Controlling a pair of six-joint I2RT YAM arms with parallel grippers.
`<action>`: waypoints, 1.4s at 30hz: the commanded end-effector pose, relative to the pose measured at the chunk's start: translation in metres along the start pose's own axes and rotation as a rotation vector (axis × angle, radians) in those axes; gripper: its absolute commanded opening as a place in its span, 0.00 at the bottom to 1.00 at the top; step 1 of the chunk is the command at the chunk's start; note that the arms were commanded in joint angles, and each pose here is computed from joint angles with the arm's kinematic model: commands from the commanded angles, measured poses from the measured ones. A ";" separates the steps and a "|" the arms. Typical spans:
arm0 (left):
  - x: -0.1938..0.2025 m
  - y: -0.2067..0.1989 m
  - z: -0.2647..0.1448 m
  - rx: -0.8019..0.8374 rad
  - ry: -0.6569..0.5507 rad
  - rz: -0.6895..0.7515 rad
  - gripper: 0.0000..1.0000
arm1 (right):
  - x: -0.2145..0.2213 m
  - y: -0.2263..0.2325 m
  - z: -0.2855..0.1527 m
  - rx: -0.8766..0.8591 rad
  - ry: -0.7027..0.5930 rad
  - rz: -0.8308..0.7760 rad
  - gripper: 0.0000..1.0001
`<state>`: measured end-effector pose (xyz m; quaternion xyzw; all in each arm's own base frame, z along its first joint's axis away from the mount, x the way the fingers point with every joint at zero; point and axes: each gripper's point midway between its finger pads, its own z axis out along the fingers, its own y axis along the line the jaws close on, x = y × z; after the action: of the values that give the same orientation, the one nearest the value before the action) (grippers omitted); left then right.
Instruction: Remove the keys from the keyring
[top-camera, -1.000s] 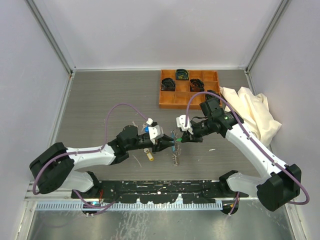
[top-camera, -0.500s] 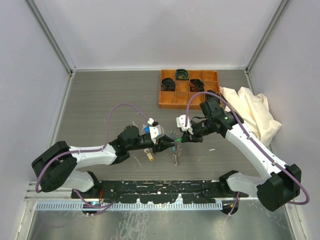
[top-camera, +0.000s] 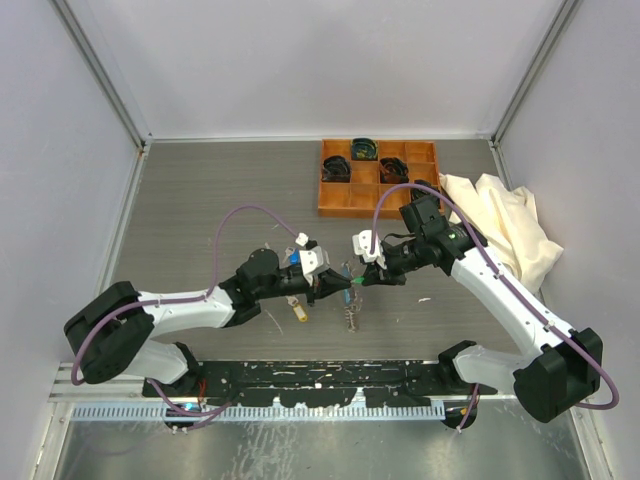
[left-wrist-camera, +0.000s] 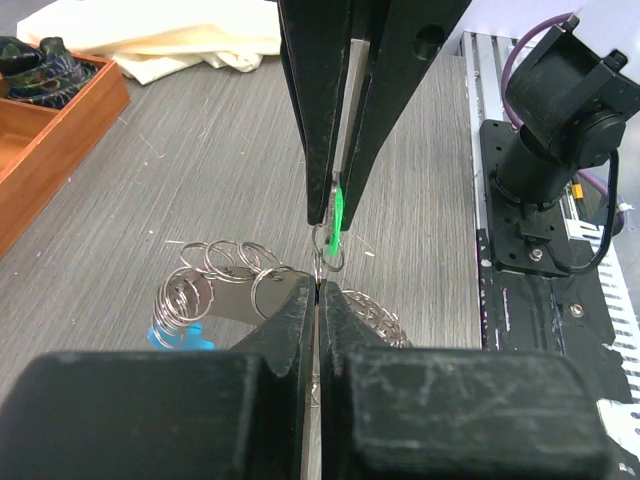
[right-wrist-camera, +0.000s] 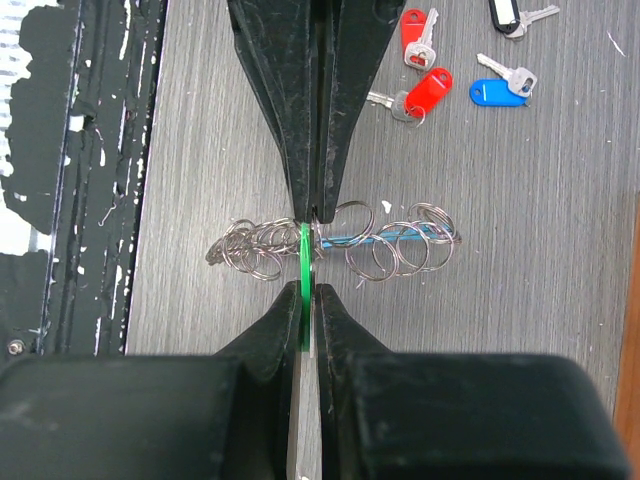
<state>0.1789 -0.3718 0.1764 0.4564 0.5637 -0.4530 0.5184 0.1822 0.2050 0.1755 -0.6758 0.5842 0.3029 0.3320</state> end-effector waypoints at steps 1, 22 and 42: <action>-0.031 0.005 0.007 -0.003 -0.079 0.030 0.00 | -0.024 -0.004 -0.010 0.023 -0.060 -0.065 0.01; -0.029 0.003 0.005 0.002 0.067 -0.035 0.13 | -0.026 -0.013 -0.015 0.065 -0.054 -0.039 0.01; -0.093 -0.005 -0.014 -0.015 -0.353 -0.020 0.58 | -0.006 -0.010 -0.026 -0.009 -0.122 -0.009 0.01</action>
<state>0.1710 -0.3596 0.2160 0.4069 0.5532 -0.4853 0.5412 0.1866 0.1861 0.1786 -0.6565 0.5882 0.3306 0.3372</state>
